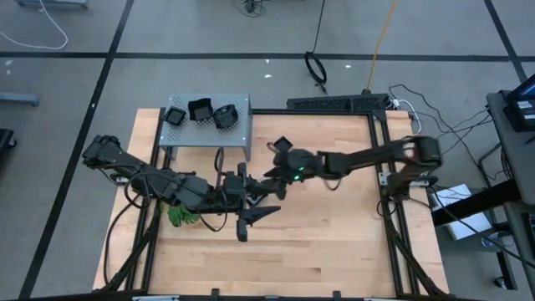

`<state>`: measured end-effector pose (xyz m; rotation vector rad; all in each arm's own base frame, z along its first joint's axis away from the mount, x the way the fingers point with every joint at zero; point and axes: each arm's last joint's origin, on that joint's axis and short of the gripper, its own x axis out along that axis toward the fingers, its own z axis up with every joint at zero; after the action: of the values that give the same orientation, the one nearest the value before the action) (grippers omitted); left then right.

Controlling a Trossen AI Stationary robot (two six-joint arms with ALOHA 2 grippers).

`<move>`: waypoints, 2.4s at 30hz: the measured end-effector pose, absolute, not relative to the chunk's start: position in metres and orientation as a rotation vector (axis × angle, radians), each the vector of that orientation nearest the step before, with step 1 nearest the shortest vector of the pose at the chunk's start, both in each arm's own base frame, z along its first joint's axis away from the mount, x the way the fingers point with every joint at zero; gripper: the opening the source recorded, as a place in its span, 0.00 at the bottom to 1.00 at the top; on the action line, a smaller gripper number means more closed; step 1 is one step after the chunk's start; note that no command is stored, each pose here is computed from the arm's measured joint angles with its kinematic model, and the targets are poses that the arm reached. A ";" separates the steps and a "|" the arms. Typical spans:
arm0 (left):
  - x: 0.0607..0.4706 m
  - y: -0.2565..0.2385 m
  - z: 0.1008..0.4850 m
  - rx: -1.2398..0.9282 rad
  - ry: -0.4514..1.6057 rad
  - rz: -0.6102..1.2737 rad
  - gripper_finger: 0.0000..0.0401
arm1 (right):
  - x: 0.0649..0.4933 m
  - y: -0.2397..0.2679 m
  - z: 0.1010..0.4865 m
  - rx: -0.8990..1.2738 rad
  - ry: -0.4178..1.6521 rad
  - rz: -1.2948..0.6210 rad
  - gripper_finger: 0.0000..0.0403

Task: Pick & Place Mini shaped plates
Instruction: Stack the distorted square plate on top of the distorted square plate on the shelf

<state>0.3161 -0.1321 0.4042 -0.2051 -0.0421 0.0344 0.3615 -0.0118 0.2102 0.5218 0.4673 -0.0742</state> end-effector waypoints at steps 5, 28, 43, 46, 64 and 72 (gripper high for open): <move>0.316 -0.132 0.399 -0.180 0.010 0.039 0.54 | 0.319 -0.009 0.264 0.439 0.407 -0.040 0.34; 0.320 -0.113 0.384 -0.135 0.132 0.222 0.54 | 0.133 -0.008 0.241 0.518 -0.112 -0.246 0.33; 0.317 -0.082 0.353 -0.142 0.418 0.409 0.54 | 0.128 -0.008 0.209 0.401 -0.056 -0.259 0.33; 0.315 -0.078 0.349 -0.117 0.461 0.421 0.54 | 0.128 -0.008 0.198 0.397 -0.025 -0.266 0.33; 0.290 -0.088 0.298 0.276 1.015 -0.119 0.54 | 0.125 -0.008 0.171 0.401 -0.057 -0.258 0.33; 0.289 -0.086 0.269 0.324 1.031 -0.117 0.54 | 0.125 -0.008 0.171 0.398 -0.059 -0.263 0.33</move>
<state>0.2887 -0.0855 0.2689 0.3244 1.0305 -0.1169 0.1246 -0.0079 0.1708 0.3978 -0.0593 -0.2632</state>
